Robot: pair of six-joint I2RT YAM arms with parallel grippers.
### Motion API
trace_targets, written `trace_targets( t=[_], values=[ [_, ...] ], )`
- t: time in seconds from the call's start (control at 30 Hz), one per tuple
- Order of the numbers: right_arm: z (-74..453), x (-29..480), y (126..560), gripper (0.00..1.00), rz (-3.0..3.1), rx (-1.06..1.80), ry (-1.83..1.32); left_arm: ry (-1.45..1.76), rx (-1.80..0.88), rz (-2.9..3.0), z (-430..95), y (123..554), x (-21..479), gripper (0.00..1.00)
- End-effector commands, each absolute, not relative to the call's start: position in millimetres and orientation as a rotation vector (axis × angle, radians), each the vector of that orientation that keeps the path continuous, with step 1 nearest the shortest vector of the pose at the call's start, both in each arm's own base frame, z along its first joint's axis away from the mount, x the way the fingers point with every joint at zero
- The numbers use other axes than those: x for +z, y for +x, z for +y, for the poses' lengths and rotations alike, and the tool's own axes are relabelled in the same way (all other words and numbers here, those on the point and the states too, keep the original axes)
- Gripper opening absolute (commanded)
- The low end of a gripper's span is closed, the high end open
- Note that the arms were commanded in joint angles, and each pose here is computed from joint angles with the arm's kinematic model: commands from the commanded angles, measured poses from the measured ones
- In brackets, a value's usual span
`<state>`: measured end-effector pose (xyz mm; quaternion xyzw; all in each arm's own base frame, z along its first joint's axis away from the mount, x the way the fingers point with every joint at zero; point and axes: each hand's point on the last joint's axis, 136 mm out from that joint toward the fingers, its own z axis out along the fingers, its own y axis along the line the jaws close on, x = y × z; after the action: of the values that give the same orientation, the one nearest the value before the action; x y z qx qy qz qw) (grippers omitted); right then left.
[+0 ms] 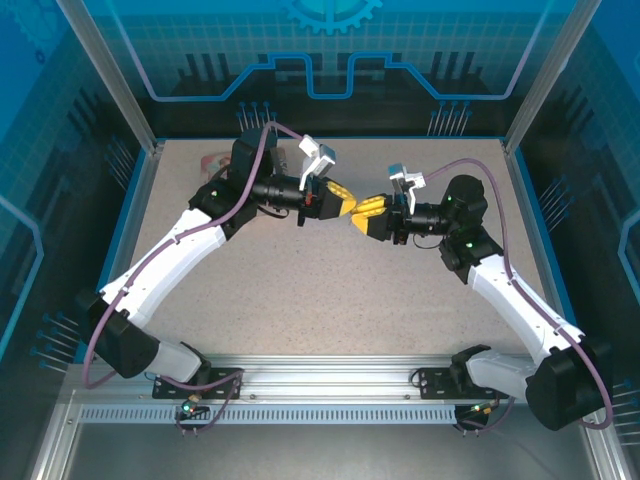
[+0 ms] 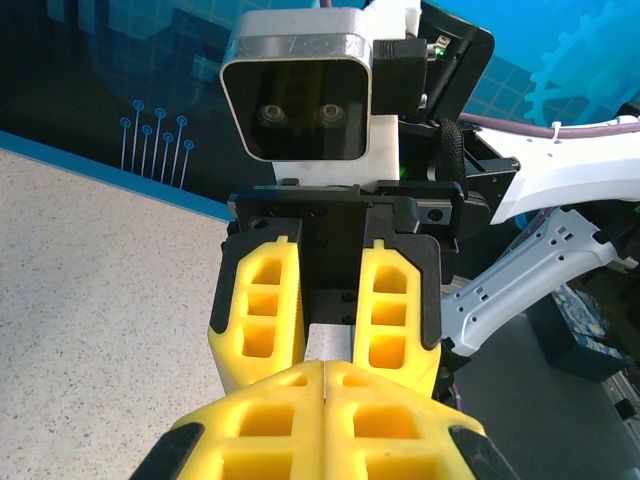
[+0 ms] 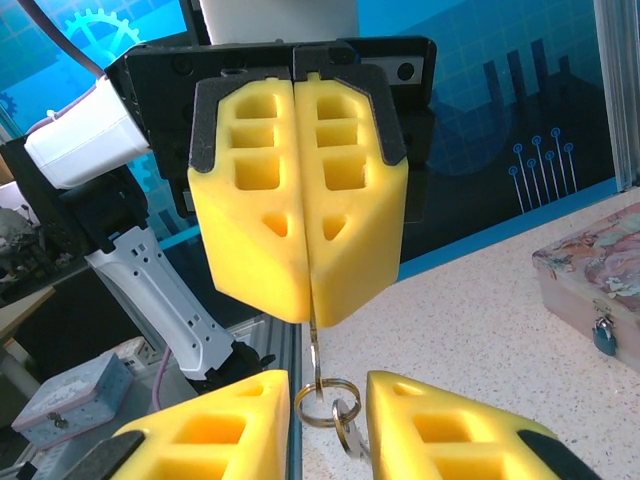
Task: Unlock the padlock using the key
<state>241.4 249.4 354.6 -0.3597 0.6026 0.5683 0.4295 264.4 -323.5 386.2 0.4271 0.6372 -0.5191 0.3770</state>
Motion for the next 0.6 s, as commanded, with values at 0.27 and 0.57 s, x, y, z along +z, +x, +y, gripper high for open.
trace_targets(
  t=[0.27,0.57],
  values=[
    [248.2,372.9,240.1,0.27,1.443,1.395,-0.907,1.113,-1.318,1.601,-319.1,256.8,390.4,0.0],
    [252.5,375.1,237.9,0.19,1.431,1.403,-0.928,1.111,-1.317,1.606,-319.3,257.7,389.0,0.0]
  ],
)
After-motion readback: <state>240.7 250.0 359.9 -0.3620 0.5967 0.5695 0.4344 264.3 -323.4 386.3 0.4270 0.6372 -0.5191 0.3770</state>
